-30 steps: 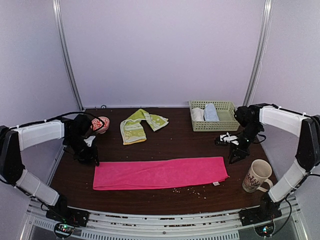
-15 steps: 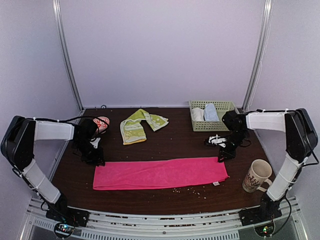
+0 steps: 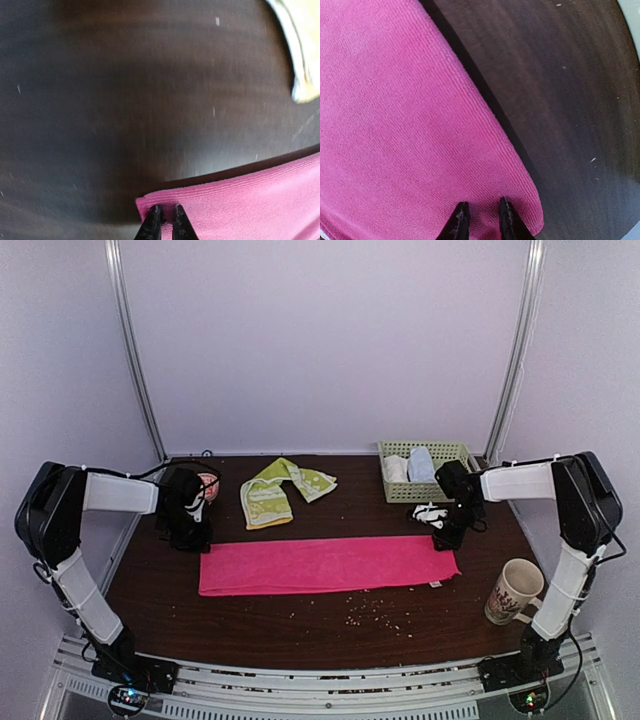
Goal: Roll the towels
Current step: Adjust the towel at the center of the board.
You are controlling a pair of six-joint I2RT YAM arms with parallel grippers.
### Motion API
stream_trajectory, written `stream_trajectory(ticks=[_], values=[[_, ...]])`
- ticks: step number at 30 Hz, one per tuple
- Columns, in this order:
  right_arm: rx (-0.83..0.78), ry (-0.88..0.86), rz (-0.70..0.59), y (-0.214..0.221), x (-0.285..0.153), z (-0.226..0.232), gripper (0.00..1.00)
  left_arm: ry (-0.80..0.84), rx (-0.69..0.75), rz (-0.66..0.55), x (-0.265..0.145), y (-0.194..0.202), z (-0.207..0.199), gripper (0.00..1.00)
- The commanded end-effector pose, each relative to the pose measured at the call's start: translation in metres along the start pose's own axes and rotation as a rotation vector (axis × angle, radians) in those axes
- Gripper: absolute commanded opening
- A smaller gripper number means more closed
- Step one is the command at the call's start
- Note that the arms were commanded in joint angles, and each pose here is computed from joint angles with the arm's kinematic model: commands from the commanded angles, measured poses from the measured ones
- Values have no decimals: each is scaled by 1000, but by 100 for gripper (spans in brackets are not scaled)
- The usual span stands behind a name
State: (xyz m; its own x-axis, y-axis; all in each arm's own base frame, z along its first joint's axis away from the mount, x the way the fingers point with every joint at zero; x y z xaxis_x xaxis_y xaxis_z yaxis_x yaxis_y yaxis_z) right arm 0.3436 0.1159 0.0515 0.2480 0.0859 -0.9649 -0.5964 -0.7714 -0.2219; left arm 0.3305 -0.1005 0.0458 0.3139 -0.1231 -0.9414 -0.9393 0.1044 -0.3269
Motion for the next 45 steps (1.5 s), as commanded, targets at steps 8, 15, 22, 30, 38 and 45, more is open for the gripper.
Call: stream_trajectory(ticks=[8, 15, 22, 30, 38, 45], values=[[24, -73, -196, -37, -44, -1, 28, 83, -67, -179, -48, -35, -12, 32], [9, -109, -225, -36, -41, 14, 29, 191, -111, 34, -53, 39, -22, 35], [-18, -130, -200, -35, -33, 23, 29, 217, -147, 129, -56, 76, -22, 30], [-43, -130, -180, -32, -26, 30, 29, 241, -156, 184, -39, 90, -24, 33], [-44, -129, -171, -29, -23, 30, 29, 238, -146, 184, -28, 87, -24, 23], [-43, -115, -138, -25, -15, 29, 29, 202, -127, 189, -28, 87, -19, 0]])
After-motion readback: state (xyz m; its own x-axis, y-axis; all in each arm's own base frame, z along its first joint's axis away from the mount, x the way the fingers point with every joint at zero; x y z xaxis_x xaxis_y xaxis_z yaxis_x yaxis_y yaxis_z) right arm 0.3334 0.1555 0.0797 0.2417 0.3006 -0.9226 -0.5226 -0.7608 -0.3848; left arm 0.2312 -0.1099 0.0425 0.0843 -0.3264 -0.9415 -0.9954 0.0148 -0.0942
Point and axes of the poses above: each gripper's point midway between its finger pads, its own x axis out along the fingers, its own z axis along the line the jaws close on, y = z × x, the point moved 3 cm from there along -x, back along the fingers, and after that the axes turned 8 degrees about x, right-handed, at the moved point
